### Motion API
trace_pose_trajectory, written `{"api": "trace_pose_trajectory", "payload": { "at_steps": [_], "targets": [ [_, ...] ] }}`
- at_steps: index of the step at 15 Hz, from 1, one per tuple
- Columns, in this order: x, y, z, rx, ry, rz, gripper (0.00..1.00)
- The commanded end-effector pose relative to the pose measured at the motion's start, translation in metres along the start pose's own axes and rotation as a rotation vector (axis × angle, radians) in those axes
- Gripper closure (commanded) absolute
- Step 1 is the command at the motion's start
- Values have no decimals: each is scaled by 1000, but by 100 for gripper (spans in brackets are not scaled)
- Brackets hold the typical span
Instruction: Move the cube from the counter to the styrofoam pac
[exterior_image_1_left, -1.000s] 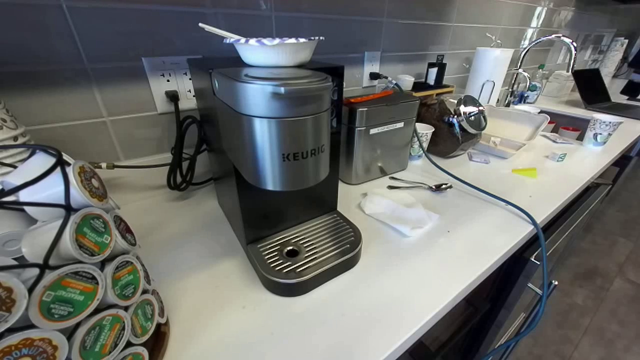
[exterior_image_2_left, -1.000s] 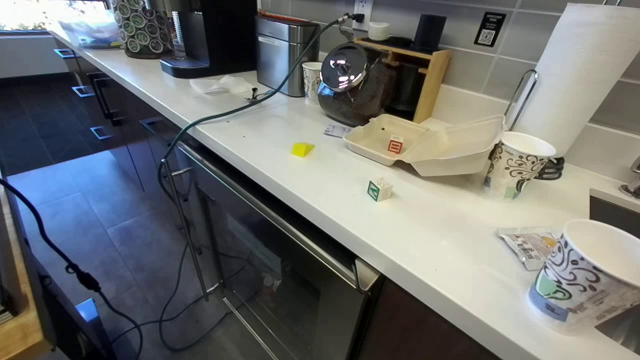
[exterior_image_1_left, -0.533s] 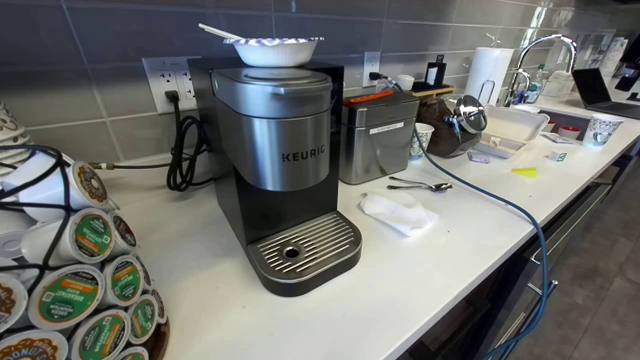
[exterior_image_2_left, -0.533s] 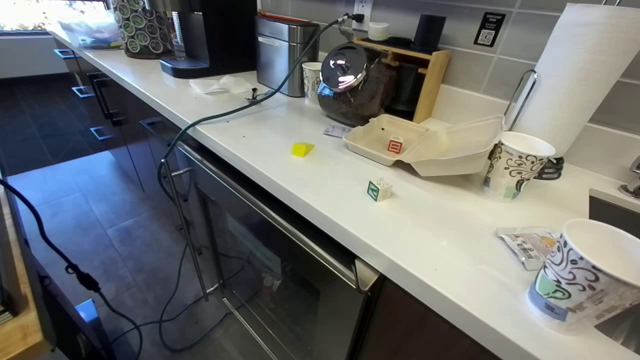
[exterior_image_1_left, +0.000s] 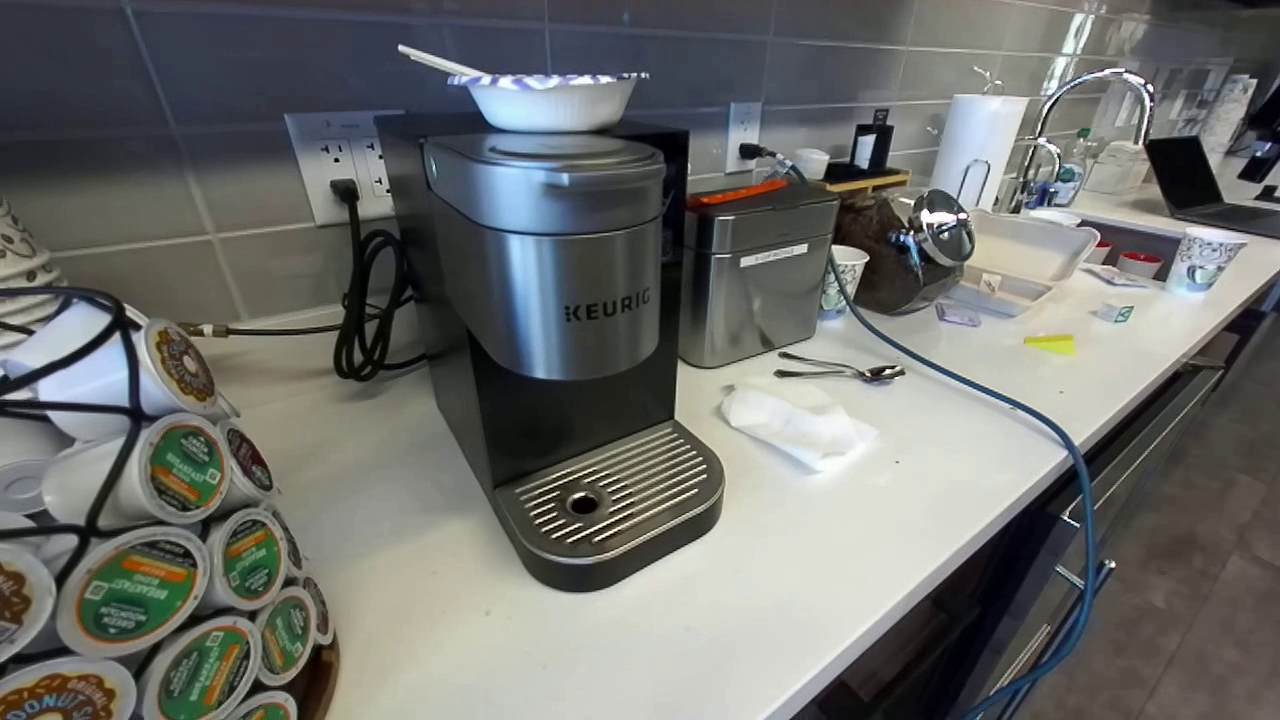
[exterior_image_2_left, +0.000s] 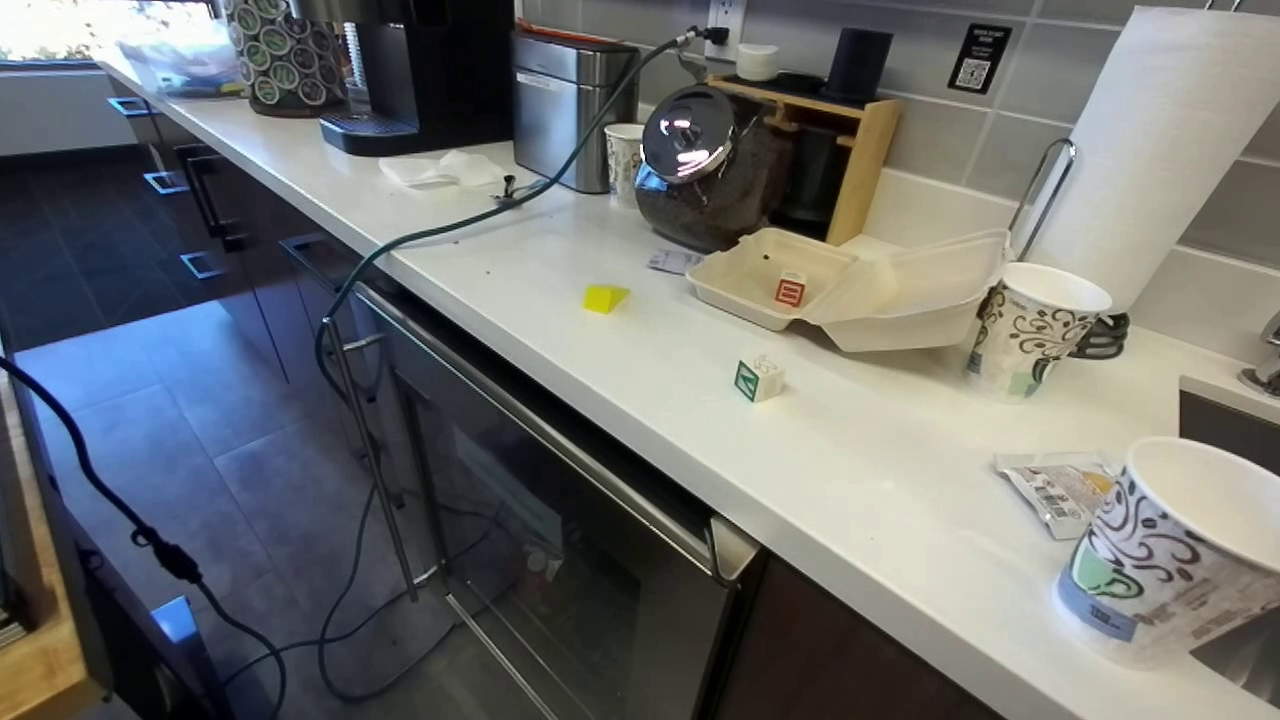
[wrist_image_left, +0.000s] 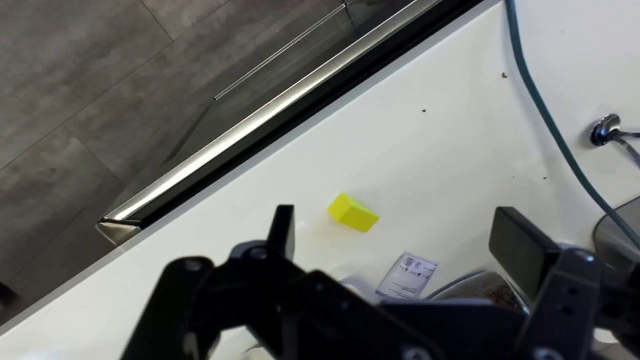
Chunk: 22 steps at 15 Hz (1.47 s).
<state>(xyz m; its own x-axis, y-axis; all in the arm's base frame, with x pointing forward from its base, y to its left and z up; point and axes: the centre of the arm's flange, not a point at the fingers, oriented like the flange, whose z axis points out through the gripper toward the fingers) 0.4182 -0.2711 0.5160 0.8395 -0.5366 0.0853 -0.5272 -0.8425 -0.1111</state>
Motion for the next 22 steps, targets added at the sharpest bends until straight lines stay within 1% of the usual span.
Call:
{"api": "trace_pose_trajectory", "payload": {
  "at_steps": [1,4,5,6,7,8,10,12,13,14,16,18,19,20,22],
  "targets": [
    [-1,-4,-1,0,2,-6,0],
    [-1,-5,-2,0,3,-9,0],
    [11,3,2,16,16,3,0],
    [28,13,11,17,40,1,0],
    [49,21,21,15,95,-23,0],
    [72,31,34,-6,102,-13,0],
    [99,50,52,-23,139,15,0],
    [131,70,73,-63,175,41,0],
    [147,81,83,-97,187,42,0],
    [162,91,93,-121,183,44,0],
    [190,114,112,-163,145,67,0],
    [216,132,126,-155,94,118,0],
    [161,115,122,-167,137,81,0],
    [167,121,129,-175,130,84,0],
    [168,122,131,-176,129,84,0]
  ]
}}
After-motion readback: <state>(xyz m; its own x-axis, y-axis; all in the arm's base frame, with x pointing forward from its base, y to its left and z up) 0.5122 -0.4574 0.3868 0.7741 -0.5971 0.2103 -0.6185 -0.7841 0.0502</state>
